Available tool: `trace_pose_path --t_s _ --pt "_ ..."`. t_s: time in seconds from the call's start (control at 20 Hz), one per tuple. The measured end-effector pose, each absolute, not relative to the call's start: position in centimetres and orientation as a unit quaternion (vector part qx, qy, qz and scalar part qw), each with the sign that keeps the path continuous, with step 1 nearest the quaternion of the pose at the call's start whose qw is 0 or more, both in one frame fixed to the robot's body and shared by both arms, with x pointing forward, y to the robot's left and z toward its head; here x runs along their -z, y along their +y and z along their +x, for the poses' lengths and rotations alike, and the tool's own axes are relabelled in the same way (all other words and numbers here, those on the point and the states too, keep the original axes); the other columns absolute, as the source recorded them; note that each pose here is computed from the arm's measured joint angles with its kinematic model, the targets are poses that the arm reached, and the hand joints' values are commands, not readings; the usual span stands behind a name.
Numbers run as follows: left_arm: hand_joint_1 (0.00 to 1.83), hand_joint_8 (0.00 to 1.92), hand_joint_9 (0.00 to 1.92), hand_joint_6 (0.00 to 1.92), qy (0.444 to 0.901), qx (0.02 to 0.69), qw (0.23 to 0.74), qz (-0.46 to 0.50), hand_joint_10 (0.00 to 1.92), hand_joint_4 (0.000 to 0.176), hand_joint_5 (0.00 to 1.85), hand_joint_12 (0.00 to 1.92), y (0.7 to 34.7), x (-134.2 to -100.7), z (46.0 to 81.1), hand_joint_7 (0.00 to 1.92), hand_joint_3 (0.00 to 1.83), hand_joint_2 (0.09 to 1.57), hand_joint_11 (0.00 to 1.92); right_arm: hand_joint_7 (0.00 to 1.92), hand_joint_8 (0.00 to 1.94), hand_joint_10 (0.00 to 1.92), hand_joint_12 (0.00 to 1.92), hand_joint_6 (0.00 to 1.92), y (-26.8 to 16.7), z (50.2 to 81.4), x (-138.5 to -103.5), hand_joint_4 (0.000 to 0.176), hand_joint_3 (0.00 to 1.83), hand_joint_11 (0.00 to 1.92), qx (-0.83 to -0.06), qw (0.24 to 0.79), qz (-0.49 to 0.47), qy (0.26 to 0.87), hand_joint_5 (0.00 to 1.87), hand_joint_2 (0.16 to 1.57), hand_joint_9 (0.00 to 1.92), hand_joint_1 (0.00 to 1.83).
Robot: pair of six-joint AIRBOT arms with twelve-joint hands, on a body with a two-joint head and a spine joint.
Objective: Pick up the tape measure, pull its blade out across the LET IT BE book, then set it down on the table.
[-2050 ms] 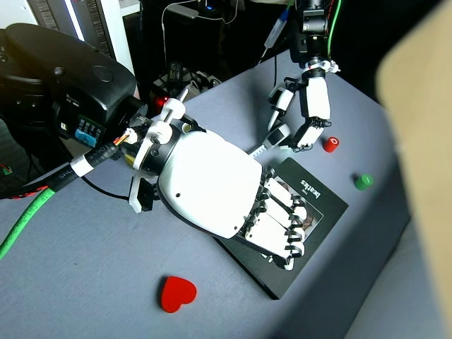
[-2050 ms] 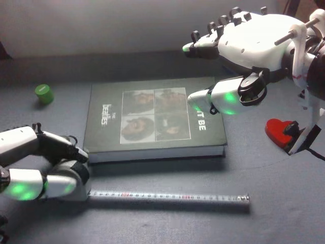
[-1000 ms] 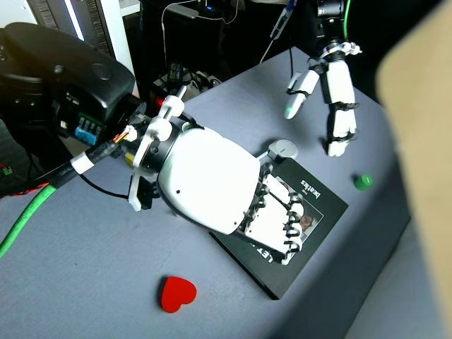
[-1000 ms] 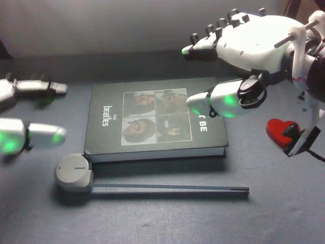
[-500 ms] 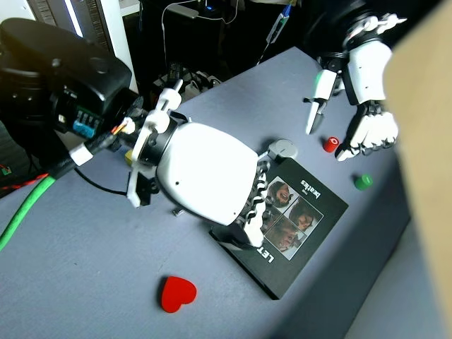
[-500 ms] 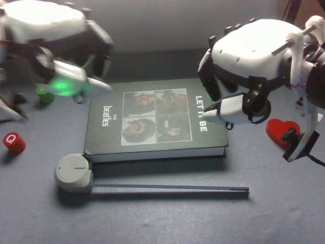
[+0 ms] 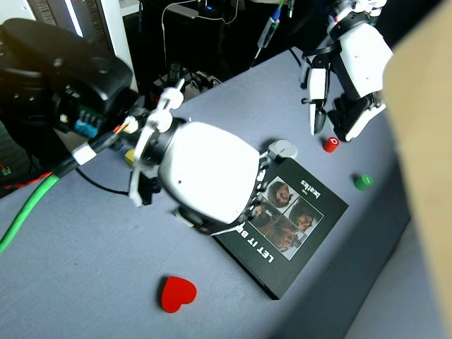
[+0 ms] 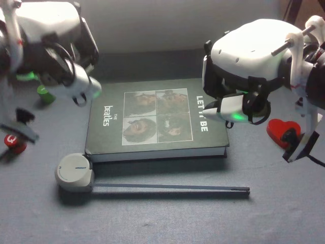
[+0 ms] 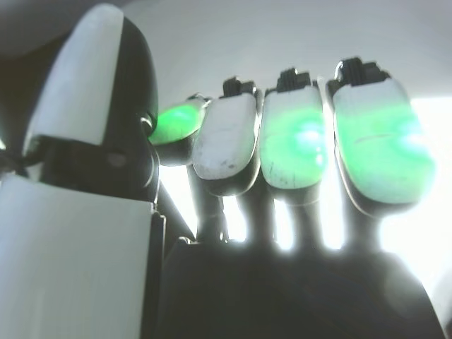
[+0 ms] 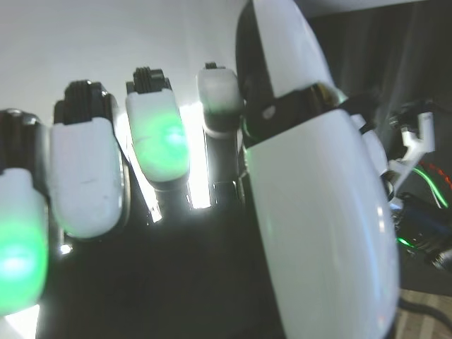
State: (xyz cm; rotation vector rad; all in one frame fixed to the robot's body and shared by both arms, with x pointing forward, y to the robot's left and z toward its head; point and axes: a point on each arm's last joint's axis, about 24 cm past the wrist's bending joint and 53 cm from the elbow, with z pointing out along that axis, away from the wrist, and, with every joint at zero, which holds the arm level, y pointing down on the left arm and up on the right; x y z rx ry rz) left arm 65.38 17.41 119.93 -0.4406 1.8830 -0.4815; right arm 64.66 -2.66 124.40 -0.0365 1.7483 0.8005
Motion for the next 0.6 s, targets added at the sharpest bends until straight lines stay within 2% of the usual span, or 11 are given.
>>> trace_pose_path --t_s 0.35,0.6 --pt "1.04 1.92 1.4 1.92 0.807 0.177 0.526 -0.203 1.92 0.176 1.25 1.92 13.3 -117.1 63.8 1.34 0.0 1.14 1.44 1.46 1.94 1.92 1.92 1.92 -2.6 64.7 -124.4 0.176 0.0 1.78 -0.342 0.572 -0.016 0.746 1.27 1.28 1.62 0.91" --pt "1.03 1.92 1.4 1.92 0.798 0.175 0.523 -0.244 1.92 0.176 1.24 1.92 14.2 -116.2 63.2 1.34 0.0 1.15 1.44 1.46 1.94 1.92 1.92 1.92 -2.4 64.1 -124.5 0.176 0.0 1.79 -0.343 0.572 -0.016 0.745 1.24 1.29 1.62 0.91"
